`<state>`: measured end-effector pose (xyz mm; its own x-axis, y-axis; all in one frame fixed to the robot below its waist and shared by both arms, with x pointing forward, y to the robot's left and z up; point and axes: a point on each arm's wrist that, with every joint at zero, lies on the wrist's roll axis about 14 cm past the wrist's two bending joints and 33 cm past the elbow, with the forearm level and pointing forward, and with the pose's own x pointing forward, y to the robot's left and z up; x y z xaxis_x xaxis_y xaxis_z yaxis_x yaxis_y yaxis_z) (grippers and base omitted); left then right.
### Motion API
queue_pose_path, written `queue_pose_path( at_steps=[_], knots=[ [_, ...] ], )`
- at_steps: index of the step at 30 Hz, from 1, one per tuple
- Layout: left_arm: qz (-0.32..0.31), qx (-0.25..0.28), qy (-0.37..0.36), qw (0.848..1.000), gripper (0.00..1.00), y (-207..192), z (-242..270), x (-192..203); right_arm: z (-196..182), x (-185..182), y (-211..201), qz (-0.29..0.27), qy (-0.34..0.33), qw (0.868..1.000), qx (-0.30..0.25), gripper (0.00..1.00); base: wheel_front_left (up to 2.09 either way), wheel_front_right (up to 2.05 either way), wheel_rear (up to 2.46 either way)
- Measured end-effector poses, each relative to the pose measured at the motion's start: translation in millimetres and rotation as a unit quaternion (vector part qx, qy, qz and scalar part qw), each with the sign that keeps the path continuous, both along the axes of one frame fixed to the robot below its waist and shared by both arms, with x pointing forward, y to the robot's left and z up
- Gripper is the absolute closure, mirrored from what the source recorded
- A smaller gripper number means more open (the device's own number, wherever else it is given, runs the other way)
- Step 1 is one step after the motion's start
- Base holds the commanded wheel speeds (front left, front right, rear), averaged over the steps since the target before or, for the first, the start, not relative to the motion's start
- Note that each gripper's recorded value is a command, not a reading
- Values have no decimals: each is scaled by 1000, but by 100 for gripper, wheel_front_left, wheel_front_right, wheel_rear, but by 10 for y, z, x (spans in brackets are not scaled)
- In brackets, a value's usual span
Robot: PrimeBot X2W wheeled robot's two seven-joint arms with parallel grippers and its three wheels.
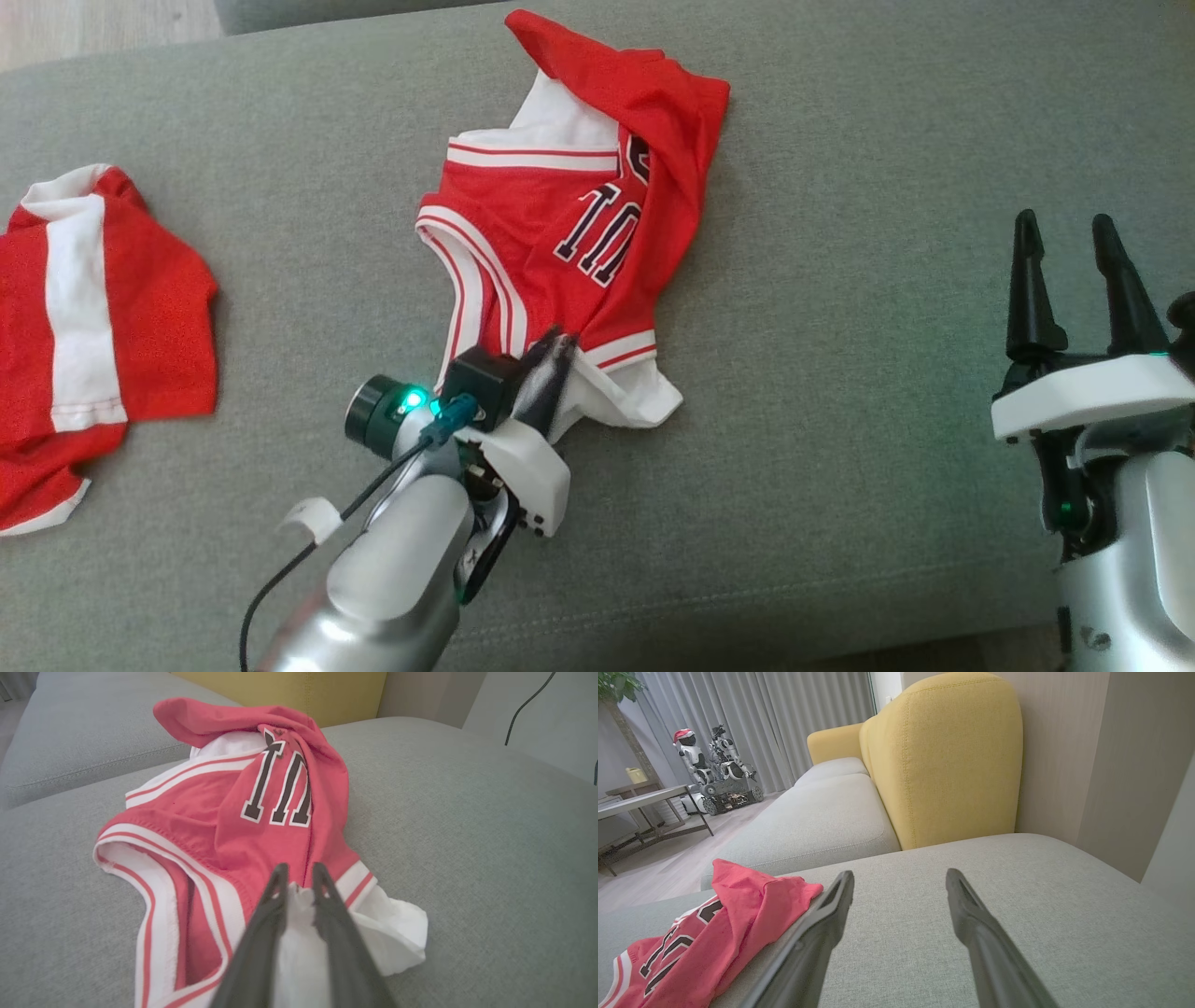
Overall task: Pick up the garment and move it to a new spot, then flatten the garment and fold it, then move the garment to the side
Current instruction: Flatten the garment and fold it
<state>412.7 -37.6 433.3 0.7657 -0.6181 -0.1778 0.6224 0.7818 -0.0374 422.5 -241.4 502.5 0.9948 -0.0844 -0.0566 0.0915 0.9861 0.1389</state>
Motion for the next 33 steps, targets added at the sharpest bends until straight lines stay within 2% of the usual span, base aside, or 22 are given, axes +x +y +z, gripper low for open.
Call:
queue_pose_path(
  at_steps=[5, 13, 19, 23, 29, 33],
  knots=[
    [9, -8, -9, 1000, 100, 27, 78, 53, -22, 30, 40, 4, 2, 1000, 3, 0, 0, 0, 0],
    [93, -70, -72, 991, 100, 349, 617, 346, -126, 273, 344, 56, 35, 998, 10, 0, 0, 0, 0],
    [121, -87, -80, 986, 100, 583, 690, 276, 7, 795, 602, 115, 56, 992, 2, 0, 0, 0, 0],
    [128, -91, -81, 984, 100, 677, 682, 232, 33, 1200, 840, 152, 82, 985, 16, 0, 0, 0, 0],
    [124, -113, -66, 984, 100, 643, 620, 207, -170, 1762, 1014, 172, 142, 974, 35, 0, 0, 0, 0],
    [134, -117, -57, 982, 100, 677, 565, 270, -459, 2017, 1193, 186, 192, 962, 50, 0, 0, 0, 0]
  ],
)
